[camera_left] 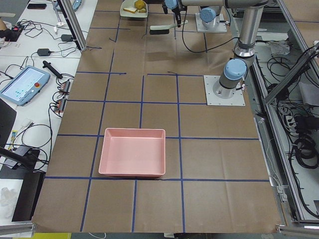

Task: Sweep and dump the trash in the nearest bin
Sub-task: 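Draw the left gripper with the brush back toward the robot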

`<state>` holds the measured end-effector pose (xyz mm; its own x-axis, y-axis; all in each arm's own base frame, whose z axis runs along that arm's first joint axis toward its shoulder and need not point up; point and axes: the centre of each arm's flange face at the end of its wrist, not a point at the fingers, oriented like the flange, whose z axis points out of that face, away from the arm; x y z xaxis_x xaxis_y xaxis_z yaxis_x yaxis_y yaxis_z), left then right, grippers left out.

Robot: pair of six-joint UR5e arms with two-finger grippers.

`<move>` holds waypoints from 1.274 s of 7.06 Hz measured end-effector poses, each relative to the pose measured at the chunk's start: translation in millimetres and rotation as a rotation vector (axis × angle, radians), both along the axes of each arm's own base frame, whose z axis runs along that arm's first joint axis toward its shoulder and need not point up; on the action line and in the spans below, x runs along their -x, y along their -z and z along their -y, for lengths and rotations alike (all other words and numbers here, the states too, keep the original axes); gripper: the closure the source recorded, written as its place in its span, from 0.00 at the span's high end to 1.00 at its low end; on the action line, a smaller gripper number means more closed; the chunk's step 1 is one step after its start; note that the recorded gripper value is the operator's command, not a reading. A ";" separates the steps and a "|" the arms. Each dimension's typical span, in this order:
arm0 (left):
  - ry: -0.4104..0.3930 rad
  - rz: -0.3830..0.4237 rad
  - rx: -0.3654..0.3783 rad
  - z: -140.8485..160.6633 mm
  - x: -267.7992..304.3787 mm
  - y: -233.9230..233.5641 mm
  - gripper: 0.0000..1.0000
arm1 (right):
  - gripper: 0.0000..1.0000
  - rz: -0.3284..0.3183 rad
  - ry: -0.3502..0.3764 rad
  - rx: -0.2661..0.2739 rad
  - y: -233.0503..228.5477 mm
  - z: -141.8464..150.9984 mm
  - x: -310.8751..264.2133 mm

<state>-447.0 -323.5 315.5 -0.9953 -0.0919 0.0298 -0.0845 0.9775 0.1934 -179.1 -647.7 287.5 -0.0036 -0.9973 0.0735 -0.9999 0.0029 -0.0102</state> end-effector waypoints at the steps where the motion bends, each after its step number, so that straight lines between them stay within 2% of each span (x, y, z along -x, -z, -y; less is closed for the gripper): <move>1: 0.048 -0.022 0.038 -22.7 -18.9 4.0 0.01 | 0.00 0.006 0.002 -0.001 -10.6 -3.8 -2.0; 3: 0.109 -0.015 0.135 -52.5 -47.5 24.2 0.00 | 0.00 0.009 0.005 0.001 -36.6 -14.2 -5.8; 5: 0.122 0.004 0.146 -65.6 -56.5 39.4 0.00 | 0.00 0.025 0.010 0.018 -71.2 -28.2 -11.9; 7: 0.113 -0.027 0.072 -81.6 -59.9 53.7 0.00 | 0.00 0.024 0.026 0.019 -105.2 -43.5 -9.2; 9: 0.109 -0.013 -0.027 -98.7 -66.6 66.2 0.00 | 0.00 0.016 0.051 -0.010 -143.6 -58.1 9.9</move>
<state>-380.4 -224.8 249.3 -0.9990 0.0158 0.0423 0.0248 0.9751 0.2204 -189.0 -589.7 431.1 -0.0559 -0.9964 0.0630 -0.9982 0.0544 -0.0254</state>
